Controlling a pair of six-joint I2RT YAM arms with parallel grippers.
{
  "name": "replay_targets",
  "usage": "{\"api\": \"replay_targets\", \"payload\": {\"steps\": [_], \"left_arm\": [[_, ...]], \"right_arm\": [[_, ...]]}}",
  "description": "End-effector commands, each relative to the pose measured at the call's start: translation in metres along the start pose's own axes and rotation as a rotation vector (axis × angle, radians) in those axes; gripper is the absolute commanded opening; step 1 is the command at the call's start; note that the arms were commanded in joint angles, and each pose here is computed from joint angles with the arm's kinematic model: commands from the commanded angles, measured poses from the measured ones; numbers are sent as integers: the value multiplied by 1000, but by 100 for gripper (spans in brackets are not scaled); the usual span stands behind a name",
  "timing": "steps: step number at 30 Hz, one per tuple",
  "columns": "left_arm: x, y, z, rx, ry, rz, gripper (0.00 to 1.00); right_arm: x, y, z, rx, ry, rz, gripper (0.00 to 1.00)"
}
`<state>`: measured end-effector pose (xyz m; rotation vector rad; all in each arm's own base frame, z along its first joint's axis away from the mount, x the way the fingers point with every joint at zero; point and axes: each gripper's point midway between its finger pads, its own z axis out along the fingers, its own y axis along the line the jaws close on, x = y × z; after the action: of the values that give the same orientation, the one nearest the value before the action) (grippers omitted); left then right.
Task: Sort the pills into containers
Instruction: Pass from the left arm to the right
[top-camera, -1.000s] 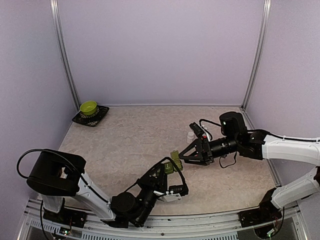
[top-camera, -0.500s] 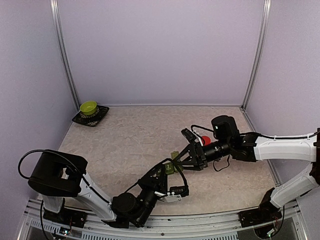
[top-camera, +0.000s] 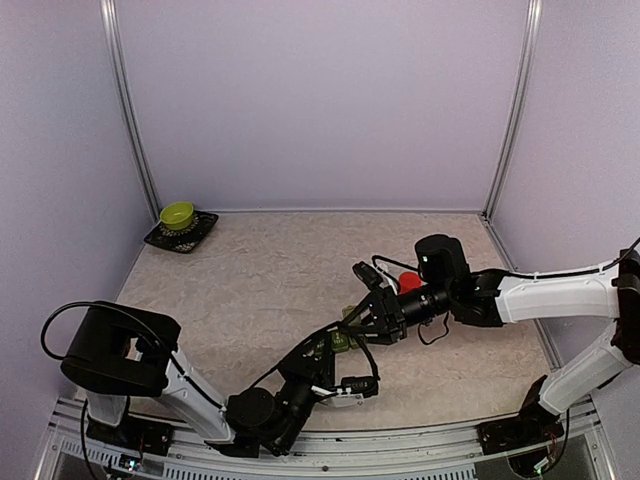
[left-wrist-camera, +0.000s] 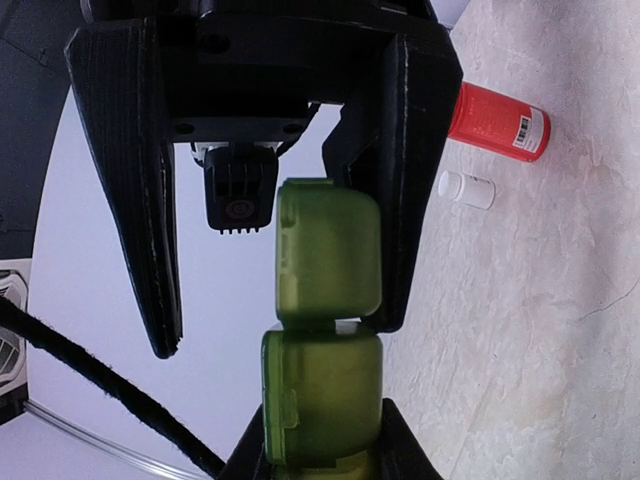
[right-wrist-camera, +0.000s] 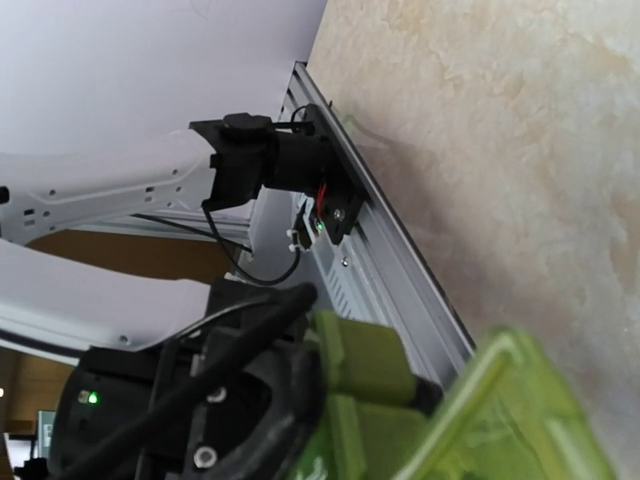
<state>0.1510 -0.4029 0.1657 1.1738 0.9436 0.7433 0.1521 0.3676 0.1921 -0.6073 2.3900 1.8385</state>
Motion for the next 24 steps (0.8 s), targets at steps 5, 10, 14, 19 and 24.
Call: {"api": "replay_targets", "payload": {"steps": [5, 10, 14, 19, 24], "left_arm": [[3, 20, 3, -90, 21, -94, 20], [5, 23, 4, -105, 30, -102, 20], [6, 23, 3, -104, 33, -107, 21], [7, 23, 4, -105, 35, -105, 21], [7, 25, 4, -107, 36, -116, 27]], "right_arm": [[8, 1, 9, -42, 41, 13, 56], [12, -2, 10, -49, 52, 35, 51], [15, -2, 10, -63, 55, 46, 47], [17, -1, 10, -82, 57, 53, 40], [19, 1, 9, -108, 56, 61, 29]]}}
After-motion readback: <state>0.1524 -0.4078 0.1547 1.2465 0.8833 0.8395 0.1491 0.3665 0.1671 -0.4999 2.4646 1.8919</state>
